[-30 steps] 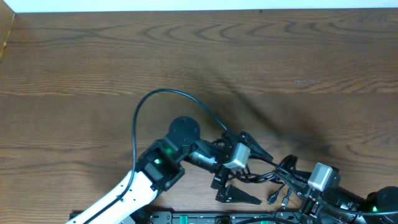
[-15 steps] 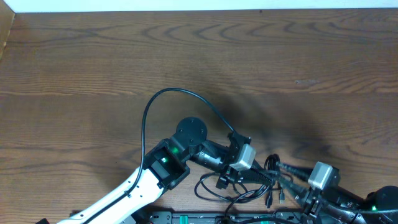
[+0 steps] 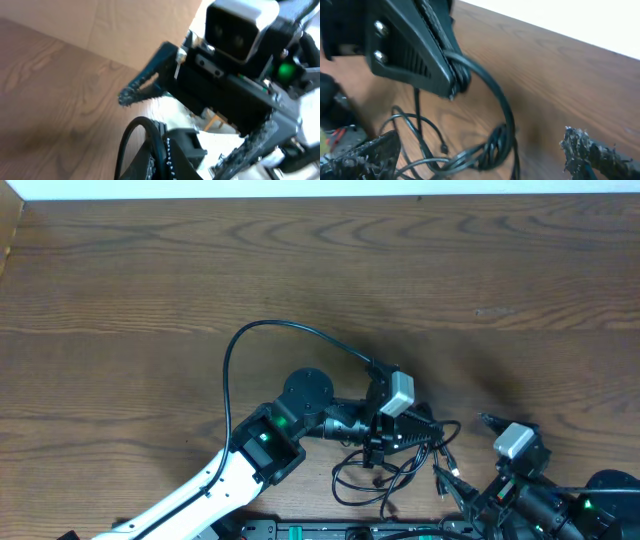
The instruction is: Untangle cables
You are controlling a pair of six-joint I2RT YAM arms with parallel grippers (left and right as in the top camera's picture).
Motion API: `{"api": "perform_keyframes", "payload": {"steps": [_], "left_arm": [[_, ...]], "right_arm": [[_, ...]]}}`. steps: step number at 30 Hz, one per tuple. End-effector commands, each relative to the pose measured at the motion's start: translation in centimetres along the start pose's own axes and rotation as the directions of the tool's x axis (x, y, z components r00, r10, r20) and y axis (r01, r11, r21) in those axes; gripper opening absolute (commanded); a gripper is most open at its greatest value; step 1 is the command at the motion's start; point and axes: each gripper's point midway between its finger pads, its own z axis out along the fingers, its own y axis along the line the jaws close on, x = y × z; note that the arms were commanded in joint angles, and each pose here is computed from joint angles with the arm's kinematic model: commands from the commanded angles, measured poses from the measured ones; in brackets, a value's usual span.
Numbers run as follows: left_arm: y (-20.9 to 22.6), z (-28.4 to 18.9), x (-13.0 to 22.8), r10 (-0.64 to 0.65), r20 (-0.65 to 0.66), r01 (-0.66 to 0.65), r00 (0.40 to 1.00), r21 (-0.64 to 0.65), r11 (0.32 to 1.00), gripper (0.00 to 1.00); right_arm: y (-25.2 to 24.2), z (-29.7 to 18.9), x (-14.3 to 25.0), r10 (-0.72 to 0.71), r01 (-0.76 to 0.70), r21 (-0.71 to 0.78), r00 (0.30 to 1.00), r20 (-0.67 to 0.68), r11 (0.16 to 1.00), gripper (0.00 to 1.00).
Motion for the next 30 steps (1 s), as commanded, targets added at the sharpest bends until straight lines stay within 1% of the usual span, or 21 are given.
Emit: {"api": "perform_keyframes", "payload": {"steps": [1,2,4,9,12,17,24,27,30], "left_arm": [[-1.4,-0.6,-3.0,0.016,0.079,-0.016,0.997,0.004,1.0,0.08],[-1.8,-0.7,-3.2,0.02,0.084,-0.021,0.996,0.015,1.0,0.07],[-3.0,-0.9,-3.7,0.052,0.093,-0.058,0.994,0.061,0.996,0.08],[-5.8,-1.6,-5.0,0.094,0.132,-0.114,0.987,0.159,0.981,0.07],[-6.3,-1.7,-5.3,0.064,0.136,-0.088,0.989,0.182,0.979,0.08],[-7.6,-1.4,-4.7,0.07,0.113,-0.096,0.991,0.237,0.967,0.08],[-8.8,-1.0,-4.3,0.072,0.104,-0.098,0.992,0.273,0.957,0.08],[-9.2,-1.1,-4.4,0.076,0.107,-0.104,0.991,0.289,0.952,0.08],[-10.0,-1.4,-4.7,0.105,0.121,-0.139,0.987,0.319,0.938,0.07]], "right_arm": [[-2.5,-0.2,0.4,0.051,-0.048,0.146,0.999,-0.017,0.988,0.99],[-3.3,-0.3,0.4,0.077,-0.073,0.193,0.997,-0.013,0.978,0.99],[-4.2,-0.5,0.2,0.098,-0.095,0.24,0.995,0.001,0.966,0.99],[-4.4,-0.6,-1.2,0.064,-0.075,0.247,0.997,0.052,0.966,0.99],[-4.5,-0.6,-2.0,0.045,-0.064,0.25,0.996,0.079,0.966,0.99],[-4.9,-0.5,-2.9,0.021,-0.05,0.263,0.993,0.113,0.963,0.99],[-5.5,0.3,-2.5,0.043,-0.062,0.26,0.996,0.08,0.964,0.99],[-7.1,0.3,-2.1,0.058,-0.074,0.338,0.997,0.056,0.938,0.99],[-10.0,-0.4,-1.4,0.083,-0.085,0.49,0.996,0.027,0.867,0.99]]}}
